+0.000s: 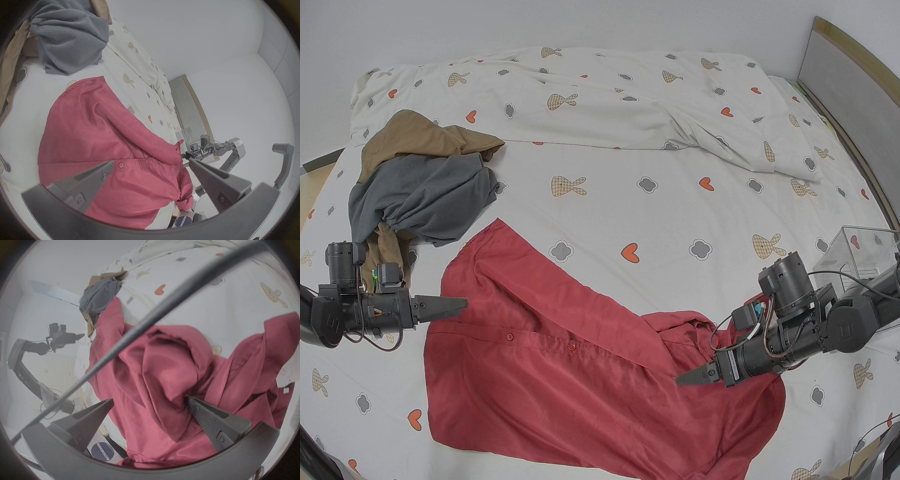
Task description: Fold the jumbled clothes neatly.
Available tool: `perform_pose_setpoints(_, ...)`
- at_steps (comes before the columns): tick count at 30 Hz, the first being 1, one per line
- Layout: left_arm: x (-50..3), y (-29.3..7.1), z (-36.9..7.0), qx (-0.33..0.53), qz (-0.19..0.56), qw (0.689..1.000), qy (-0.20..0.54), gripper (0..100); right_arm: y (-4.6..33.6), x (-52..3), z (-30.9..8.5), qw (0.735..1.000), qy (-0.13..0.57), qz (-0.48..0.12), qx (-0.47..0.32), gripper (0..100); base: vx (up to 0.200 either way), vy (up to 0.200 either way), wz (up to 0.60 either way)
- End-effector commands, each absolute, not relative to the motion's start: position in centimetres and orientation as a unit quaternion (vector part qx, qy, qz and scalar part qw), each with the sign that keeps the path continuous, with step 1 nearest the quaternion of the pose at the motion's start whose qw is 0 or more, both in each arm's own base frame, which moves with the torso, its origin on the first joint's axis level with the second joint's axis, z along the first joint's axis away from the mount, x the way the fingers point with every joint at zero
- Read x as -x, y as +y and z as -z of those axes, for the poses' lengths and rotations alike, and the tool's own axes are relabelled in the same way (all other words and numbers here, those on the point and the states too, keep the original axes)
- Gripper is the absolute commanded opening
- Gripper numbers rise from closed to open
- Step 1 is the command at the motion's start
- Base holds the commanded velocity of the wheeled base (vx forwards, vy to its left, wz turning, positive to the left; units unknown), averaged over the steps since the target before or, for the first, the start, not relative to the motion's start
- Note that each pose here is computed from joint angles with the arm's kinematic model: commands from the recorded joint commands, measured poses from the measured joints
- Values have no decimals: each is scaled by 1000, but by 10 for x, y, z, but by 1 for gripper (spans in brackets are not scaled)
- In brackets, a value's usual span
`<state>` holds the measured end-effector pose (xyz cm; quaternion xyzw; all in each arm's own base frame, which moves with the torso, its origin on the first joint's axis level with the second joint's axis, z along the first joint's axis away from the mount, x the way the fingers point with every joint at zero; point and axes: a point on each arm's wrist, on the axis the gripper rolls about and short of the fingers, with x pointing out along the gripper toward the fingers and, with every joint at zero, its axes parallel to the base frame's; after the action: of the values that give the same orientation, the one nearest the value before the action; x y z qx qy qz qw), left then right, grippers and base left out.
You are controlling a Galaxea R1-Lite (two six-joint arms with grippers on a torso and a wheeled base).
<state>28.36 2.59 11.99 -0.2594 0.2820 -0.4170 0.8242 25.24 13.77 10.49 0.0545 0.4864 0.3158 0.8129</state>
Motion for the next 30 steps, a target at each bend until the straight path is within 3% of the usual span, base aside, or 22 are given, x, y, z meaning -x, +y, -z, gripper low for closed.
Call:
perform_pose_setpoints(1,-282,25,-121,258,418,824,281,100,139,-244,-101,810,494,-313,-45,100,0,0,0)
perform_pose_setpoints(10,-281,24,-123,256,420,825,279,100,136,-279,-156,872,389,-290,-60,100,0,0,0)
perform_pose_setpoints(14,-281,24,-123,256,420,825,279,100,132,-295,-176,889,356,-281,-67,100,0,0,0)
perform_pose_setpoints(19,-281,24,-123,256,420,825,279,100,128,-310,-181,896,347,-269,-71,100,0,0,0)
perform_pose_setpoints(24,-281,24,-122,257,420,824,280,100,131,-353,-156,895,362,-250,-81,100,0,0,0)
perform_pose_setpoints(30,-282,25,-121,258,419,824,282,100,146,-358,-147,887,372,-264,-76,100,0,0,0)
